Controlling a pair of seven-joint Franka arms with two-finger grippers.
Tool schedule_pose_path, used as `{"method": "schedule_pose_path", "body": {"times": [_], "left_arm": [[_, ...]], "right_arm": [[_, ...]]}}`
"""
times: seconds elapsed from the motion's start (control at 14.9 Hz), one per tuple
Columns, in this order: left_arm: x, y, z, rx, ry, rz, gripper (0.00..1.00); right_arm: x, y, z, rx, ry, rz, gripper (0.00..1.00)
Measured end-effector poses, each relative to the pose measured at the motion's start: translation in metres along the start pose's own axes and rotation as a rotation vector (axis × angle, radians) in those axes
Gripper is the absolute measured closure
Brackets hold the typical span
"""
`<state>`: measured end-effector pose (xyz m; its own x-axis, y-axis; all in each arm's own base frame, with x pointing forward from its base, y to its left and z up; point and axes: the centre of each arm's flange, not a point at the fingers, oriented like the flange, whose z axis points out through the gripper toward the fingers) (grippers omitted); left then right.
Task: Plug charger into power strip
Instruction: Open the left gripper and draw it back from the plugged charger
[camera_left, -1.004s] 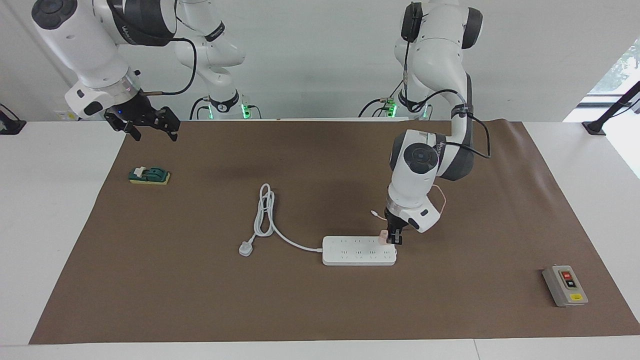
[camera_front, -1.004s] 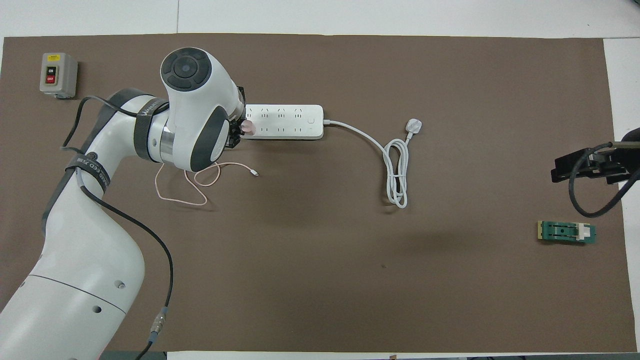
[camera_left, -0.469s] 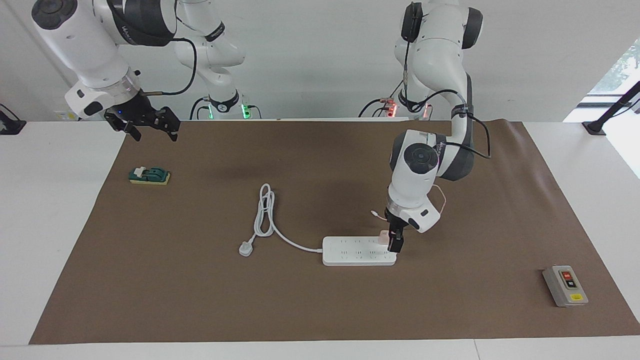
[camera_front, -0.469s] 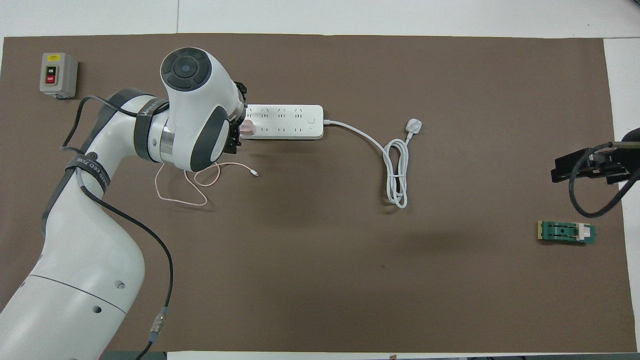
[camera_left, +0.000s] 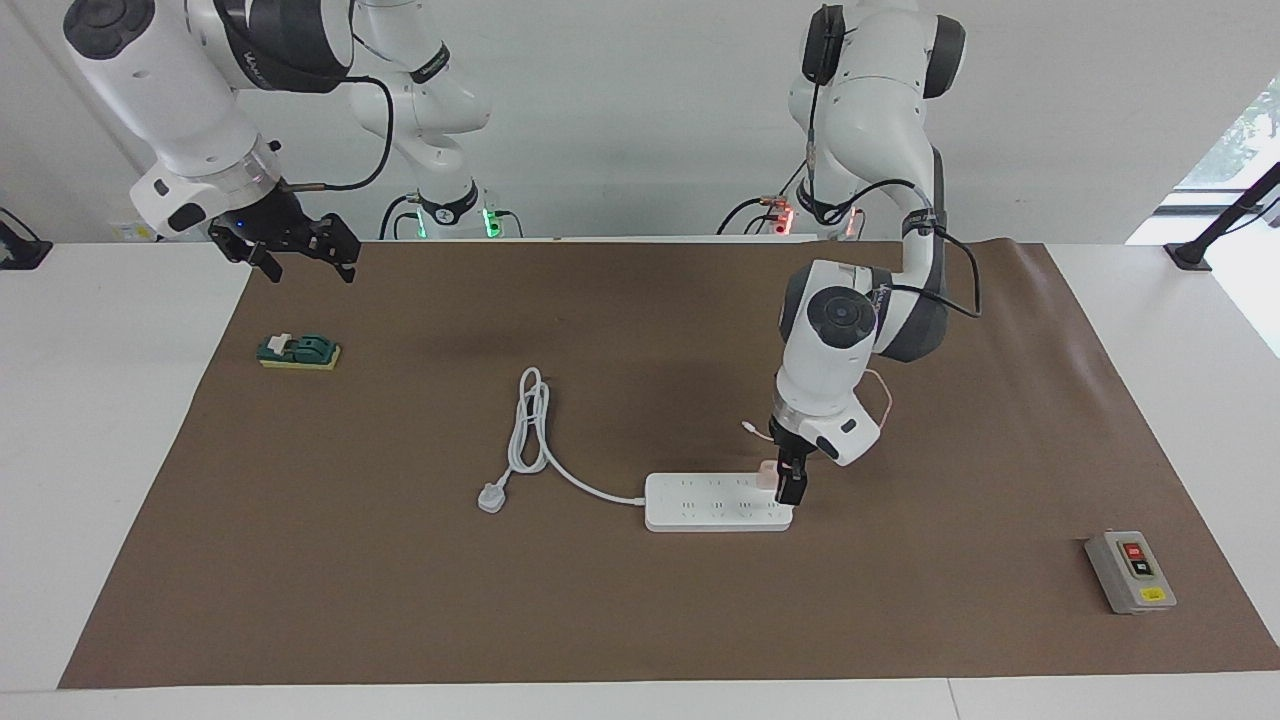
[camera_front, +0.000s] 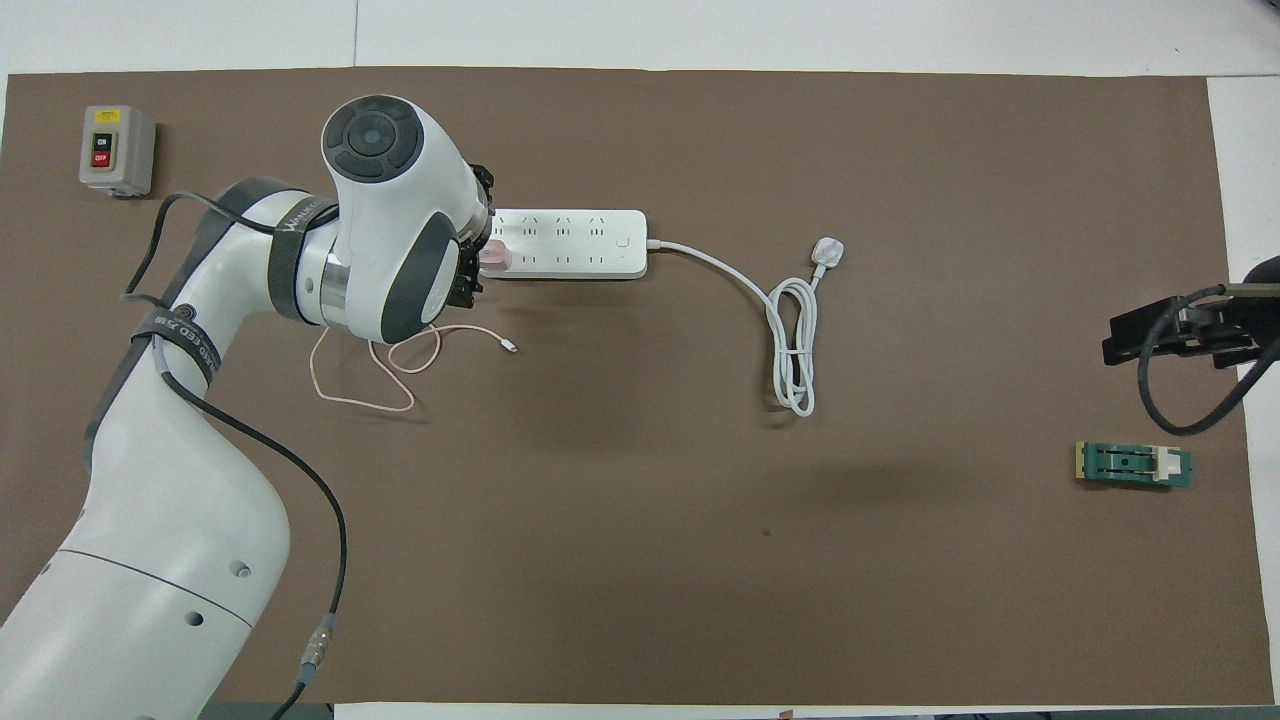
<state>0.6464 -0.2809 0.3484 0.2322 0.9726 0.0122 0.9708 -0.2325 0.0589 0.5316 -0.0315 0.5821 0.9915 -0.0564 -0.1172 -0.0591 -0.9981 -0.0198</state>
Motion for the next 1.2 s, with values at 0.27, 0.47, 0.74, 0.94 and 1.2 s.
{"method": "schedule_pose_path", "body": {"times": [0.27, 0.47, 0.74, 0.94, 1.2], "left_arm": [[0.047, -0.002, -0.056, -0.03, -0.002, 0.02, 0.0], [0.051, -0.008, -0.067, -0.032, -0.006, 0.022, 0.0], [0.053, -0.009, -0.068, -0.032, -0.006, 0.033, 0.0], [0.06, -0.012, -0.082, -0.031, -0.006, 0.091, 0.0], [0.076, -0.018, -0.096, -0.009, -0.005, 0.207, 0.0]], "right_arm": [[0.0, 0.0, 0.0, 0.0, 0.0, 0.0, 0.0], [0.0, 0.0, 0.0, 0.0, 0.0, 0.0, 0.0], [0.0, 0.0, 0.0, 0.0, 0.0, 0.0, 0.0], [0.0, 0.0, 0.0, 0.0, 0.0, 0.0, 0.0], [0.0, 0.0, 0.0, 0.0, 0.0, 0.0, 0.0]]}}
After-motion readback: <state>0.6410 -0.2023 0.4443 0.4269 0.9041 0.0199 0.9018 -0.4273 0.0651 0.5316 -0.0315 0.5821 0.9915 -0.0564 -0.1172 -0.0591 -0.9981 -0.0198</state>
